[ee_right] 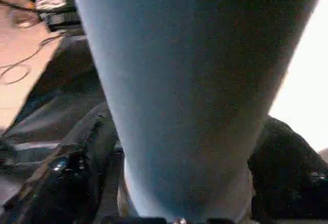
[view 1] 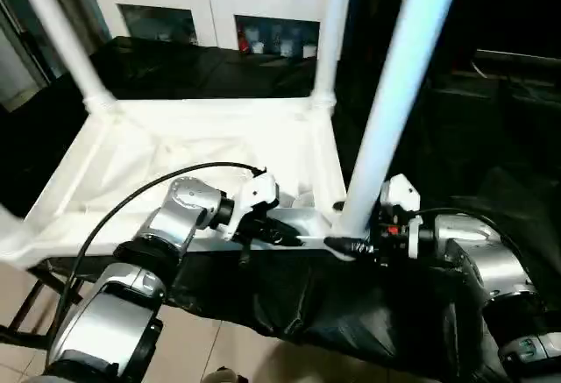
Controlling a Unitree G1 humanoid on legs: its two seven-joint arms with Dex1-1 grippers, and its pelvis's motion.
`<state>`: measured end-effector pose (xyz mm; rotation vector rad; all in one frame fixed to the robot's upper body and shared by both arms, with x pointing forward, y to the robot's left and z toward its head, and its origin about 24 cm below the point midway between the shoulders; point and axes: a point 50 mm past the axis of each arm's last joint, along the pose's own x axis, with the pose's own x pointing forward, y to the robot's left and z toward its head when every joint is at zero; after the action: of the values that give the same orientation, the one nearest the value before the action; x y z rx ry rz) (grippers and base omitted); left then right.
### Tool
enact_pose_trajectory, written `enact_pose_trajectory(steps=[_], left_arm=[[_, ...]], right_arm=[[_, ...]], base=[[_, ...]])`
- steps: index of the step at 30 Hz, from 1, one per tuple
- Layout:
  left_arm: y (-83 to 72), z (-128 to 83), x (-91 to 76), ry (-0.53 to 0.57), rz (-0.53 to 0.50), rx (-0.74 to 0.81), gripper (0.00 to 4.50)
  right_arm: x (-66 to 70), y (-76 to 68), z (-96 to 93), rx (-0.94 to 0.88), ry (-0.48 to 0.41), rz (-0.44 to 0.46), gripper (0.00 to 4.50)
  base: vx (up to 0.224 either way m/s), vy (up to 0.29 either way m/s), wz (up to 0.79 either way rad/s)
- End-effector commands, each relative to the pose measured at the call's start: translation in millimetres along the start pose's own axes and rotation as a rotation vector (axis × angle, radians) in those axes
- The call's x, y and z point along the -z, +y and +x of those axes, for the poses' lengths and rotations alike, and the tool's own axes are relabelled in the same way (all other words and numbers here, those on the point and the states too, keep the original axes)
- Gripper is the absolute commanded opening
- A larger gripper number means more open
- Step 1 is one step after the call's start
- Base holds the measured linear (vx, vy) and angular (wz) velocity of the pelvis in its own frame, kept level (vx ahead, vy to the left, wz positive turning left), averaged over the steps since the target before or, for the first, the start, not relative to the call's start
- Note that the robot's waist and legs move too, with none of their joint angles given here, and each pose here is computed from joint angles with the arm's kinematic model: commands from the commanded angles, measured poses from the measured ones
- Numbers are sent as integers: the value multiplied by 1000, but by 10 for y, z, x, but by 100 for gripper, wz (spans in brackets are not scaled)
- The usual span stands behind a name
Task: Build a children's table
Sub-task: Rotate leg to tighten
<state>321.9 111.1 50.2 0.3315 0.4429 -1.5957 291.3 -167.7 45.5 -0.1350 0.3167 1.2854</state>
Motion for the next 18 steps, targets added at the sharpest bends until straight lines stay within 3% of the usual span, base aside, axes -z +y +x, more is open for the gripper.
enact_pose_trajectory(steps=[1,8,13,16,18], left_arm=[[-26,-4,-108,-13,65,76,0],[-49,-50,-71,5,64,110,0],[-10,-28,-92,-24,44,49,0],[94,92,-136,-31,8,-117,0],[123,154,-149,-20,2,-166,0]], right_arm=[[-20,21,-21,-42,14,-9,342],[-50,50,16,-84,6,-5,299],[-33,31,53,-6,-29,26,271],[40,-142,154,344,-58,93,268],[62,-189,198,459,-76,124,267]], base=[[0,0,0],[0,0,0],[0,0,0],[0,0,0],[0,0,0]])
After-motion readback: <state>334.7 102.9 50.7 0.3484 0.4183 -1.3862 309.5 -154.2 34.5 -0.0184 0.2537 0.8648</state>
